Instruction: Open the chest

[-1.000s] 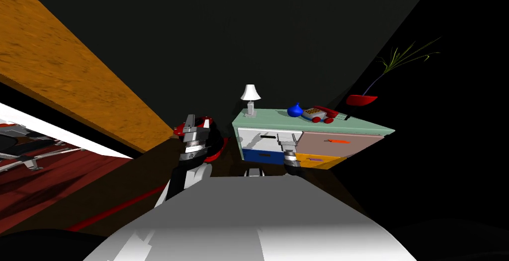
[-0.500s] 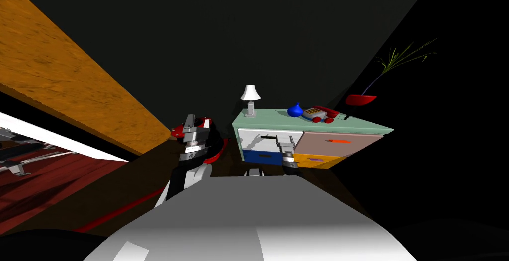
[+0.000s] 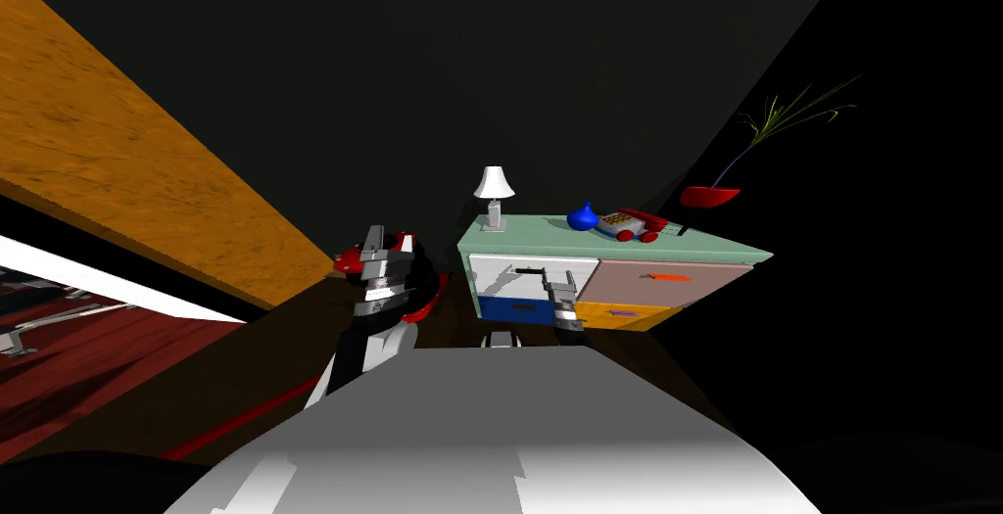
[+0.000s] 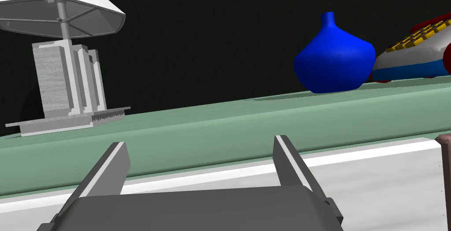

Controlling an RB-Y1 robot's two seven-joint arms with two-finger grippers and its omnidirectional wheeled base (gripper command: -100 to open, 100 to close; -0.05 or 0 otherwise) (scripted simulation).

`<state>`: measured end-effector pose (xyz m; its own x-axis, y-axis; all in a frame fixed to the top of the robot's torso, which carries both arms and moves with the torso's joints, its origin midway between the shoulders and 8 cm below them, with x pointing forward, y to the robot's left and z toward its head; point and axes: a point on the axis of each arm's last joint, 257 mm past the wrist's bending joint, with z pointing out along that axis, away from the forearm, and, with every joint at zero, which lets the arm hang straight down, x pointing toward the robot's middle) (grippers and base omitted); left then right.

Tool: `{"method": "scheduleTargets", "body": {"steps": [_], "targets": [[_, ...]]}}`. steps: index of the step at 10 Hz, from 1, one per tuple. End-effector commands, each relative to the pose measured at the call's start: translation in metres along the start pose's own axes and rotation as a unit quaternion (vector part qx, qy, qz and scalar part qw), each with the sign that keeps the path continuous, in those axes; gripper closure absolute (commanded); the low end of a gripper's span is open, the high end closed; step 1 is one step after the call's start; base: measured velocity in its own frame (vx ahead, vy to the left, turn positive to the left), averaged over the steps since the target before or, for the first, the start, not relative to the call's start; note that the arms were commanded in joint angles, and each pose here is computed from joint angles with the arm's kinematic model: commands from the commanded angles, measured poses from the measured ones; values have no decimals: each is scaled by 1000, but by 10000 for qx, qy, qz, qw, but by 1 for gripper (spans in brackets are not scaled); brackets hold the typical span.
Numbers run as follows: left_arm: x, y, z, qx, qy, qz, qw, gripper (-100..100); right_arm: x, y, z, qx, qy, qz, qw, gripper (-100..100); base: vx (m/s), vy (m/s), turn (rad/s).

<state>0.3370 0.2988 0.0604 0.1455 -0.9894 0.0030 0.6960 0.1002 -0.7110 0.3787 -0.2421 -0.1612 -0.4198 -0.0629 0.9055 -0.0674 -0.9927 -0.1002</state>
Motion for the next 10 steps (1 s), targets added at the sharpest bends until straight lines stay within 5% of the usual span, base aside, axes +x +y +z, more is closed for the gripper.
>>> {"method": "scheduleTargets", "body": {"steps": [1,10], "targets": [[0,0,0,0,0,0,10000,0,-6,-2,-1,-14,-56,436,9990,-100,12,15,2],[0,0,0,0,0,0,10000,0,-42,-15,-12,-117,-412,2037,9781,-100,19,22,-27]]}}
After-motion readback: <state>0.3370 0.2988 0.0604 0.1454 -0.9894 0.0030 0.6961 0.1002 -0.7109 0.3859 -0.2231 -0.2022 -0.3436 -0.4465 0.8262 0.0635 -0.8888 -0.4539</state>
